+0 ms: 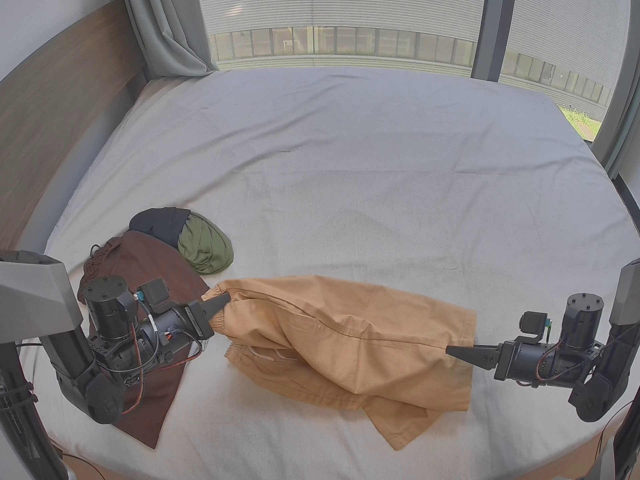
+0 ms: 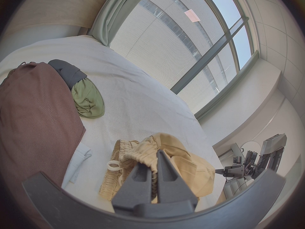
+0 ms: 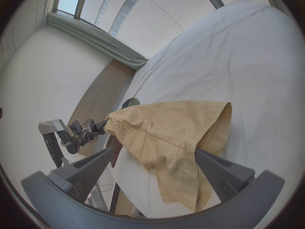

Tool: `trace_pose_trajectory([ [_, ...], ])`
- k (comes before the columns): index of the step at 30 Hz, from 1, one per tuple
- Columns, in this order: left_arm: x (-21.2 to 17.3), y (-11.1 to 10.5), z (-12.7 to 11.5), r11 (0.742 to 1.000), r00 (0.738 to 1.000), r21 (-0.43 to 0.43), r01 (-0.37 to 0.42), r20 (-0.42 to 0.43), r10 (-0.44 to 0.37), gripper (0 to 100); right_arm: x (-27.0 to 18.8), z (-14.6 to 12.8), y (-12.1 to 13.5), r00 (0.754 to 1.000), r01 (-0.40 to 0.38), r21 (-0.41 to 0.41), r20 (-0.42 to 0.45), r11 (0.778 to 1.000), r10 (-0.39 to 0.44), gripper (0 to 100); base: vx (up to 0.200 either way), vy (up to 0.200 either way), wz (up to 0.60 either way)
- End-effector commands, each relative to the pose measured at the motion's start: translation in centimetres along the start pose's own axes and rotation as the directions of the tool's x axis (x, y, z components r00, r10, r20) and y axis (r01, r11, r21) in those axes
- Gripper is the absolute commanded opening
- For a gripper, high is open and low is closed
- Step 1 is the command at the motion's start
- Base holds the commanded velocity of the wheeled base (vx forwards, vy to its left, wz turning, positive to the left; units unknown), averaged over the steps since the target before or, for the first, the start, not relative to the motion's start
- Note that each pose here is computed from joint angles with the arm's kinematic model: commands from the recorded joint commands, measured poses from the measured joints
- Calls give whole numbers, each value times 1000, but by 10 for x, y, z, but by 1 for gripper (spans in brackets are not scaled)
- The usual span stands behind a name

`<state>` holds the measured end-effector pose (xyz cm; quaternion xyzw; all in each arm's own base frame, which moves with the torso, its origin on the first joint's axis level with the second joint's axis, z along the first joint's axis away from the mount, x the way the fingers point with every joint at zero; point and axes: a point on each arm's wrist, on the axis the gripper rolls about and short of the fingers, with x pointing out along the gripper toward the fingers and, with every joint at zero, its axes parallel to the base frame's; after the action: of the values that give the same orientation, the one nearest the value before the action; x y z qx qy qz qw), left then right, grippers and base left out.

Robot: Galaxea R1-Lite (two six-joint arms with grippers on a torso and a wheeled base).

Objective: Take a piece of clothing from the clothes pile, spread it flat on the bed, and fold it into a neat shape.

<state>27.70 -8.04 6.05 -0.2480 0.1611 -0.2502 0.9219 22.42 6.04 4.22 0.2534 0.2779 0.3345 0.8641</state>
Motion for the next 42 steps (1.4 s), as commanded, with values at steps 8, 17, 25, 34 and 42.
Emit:
trace_pose_trajectory([
  [8, 0, 0, 0, 1000, 1000, 0, 1, 2, -1, 0, 23, -19, -21, 995, 30, 8, -97, 1000, -29, 100, 0, 0, 0],
  [17, 0, 0, 1, 1000, 1000, 1, 0, 4, 0, 0, 31, -13, -18, 997, 2, -12, -77, 1000, -3, 100, 0, 0, 0],
  [25, 0, 0, 1, 1000, 1000, 1, 2, 3, -2, 0, 35, -5, -18, 999, -12, -22, -46, 1000, 11, 100, 0, 0, 0],
  [34, 1, 0, 1, 1000, 1000, 1, 2, 4, -2, 0, 37, -2, -17, 999, -17, -18, -35, 1000, 17, 0, 0, 0, 0],
  [42, 0, -1, 2, 1000, 1000, 2, 5, 9, -5, 0, 37, -1, -17, 999, -17, -20, -32, 1000, 17, 0, 0, 0, 0],
])
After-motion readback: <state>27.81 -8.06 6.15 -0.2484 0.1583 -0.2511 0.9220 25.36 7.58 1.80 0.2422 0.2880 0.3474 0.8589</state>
